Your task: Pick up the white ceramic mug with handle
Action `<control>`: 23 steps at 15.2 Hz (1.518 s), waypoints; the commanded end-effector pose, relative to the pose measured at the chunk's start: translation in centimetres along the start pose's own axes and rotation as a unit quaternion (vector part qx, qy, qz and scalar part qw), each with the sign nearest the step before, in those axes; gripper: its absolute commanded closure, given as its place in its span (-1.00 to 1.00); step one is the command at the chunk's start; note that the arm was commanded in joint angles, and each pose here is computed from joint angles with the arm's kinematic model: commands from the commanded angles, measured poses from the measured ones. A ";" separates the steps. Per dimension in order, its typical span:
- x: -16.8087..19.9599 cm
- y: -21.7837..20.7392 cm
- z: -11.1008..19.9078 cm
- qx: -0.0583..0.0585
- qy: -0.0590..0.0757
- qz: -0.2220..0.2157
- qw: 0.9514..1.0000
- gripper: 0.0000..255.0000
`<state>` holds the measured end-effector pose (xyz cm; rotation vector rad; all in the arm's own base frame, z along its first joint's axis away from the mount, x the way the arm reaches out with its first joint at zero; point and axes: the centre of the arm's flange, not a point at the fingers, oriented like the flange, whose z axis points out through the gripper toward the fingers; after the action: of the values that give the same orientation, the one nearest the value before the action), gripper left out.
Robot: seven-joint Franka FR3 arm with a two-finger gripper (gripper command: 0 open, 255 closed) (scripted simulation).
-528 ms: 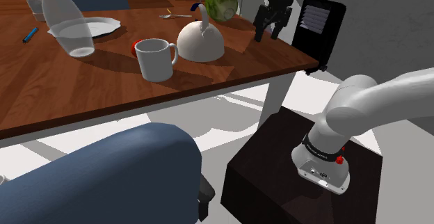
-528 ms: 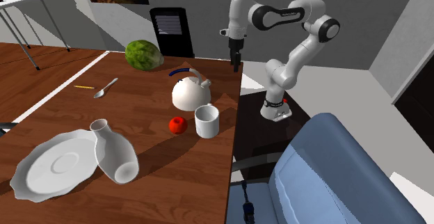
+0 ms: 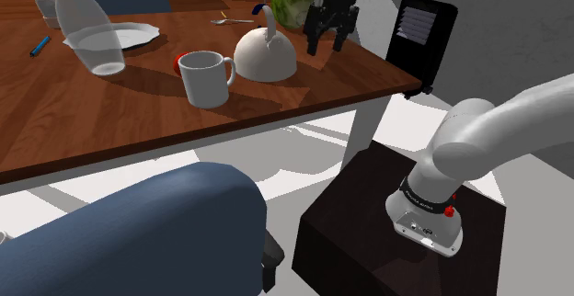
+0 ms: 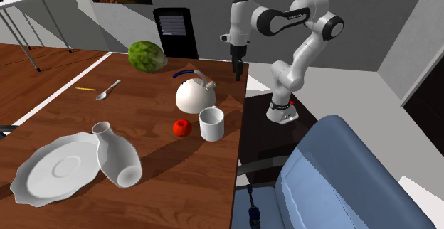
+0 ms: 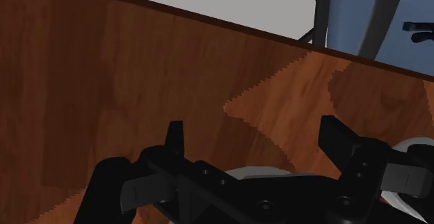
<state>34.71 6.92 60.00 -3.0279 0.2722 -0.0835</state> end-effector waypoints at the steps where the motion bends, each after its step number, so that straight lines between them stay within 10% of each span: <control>1: 1.4 -2.5 0.1 -0.004 -0.001 0.000 1.000 -1.00; 23: 13.5 -30.4 2.9 -0.050 -0.011 -0.006 0.999 -1.00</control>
<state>52.70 33.42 60.98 -3.1241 0.2596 -0.0390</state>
